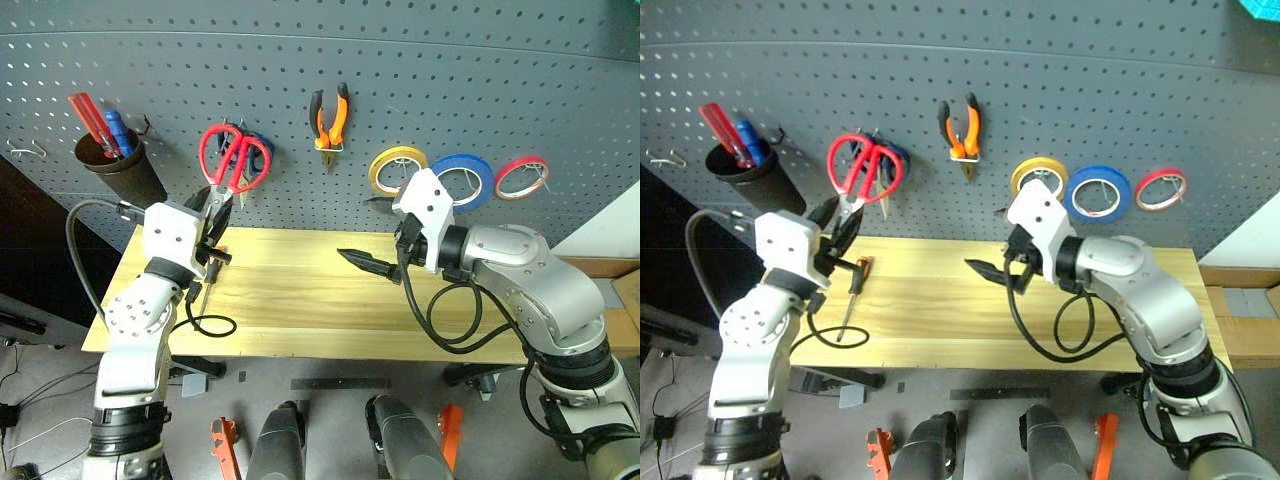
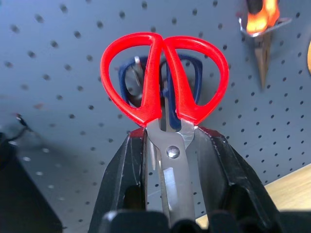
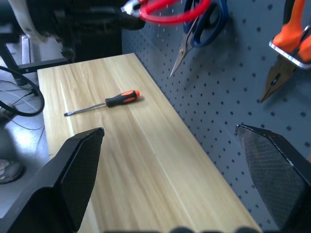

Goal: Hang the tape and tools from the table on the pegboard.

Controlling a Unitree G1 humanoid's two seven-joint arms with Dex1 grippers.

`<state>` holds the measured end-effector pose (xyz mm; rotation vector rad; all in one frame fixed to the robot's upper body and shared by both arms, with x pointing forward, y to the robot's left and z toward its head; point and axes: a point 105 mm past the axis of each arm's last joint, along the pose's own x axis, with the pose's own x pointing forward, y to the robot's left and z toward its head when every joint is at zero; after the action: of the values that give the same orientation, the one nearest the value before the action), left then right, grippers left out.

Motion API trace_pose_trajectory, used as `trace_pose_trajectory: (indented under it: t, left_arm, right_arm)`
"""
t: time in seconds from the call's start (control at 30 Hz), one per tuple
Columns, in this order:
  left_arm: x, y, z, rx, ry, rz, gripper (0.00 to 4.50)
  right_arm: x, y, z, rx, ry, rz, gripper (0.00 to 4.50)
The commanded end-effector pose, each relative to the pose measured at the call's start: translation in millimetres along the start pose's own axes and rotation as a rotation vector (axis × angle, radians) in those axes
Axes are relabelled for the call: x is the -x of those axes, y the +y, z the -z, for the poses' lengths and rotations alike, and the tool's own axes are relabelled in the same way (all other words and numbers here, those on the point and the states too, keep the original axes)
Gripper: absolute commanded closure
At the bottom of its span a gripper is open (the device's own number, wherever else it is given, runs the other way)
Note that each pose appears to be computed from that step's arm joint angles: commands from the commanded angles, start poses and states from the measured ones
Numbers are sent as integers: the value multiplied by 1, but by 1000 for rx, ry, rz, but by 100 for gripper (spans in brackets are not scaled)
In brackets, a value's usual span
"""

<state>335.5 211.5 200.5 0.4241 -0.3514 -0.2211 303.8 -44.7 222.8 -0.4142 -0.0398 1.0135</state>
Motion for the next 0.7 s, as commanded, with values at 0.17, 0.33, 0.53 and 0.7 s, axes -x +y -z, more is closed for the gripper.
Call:
trace_pose_trajectory:
  t: [0.17, 0.33, 0.53, 0.7]
  left_arm:
    - [-12, -6, 5, -18, -11, 57, 342]
    - [-9, -7, 24, -16, 60, 40, 342]
    - [-5, -8, 34, 35, 97, 19, 138]
    - [16, -9, 77, 154, 318, -18, 4]
  right_arm:
    - [-3, -4, -40, 99, -148, 35, 0]
    - [-3, -6, -64, 108, -250, 52, 0]
    - [-7, -4, -63, 108, -247, 43, 0]
    - [-15, 3, -34, 31, -138, 45, 0]
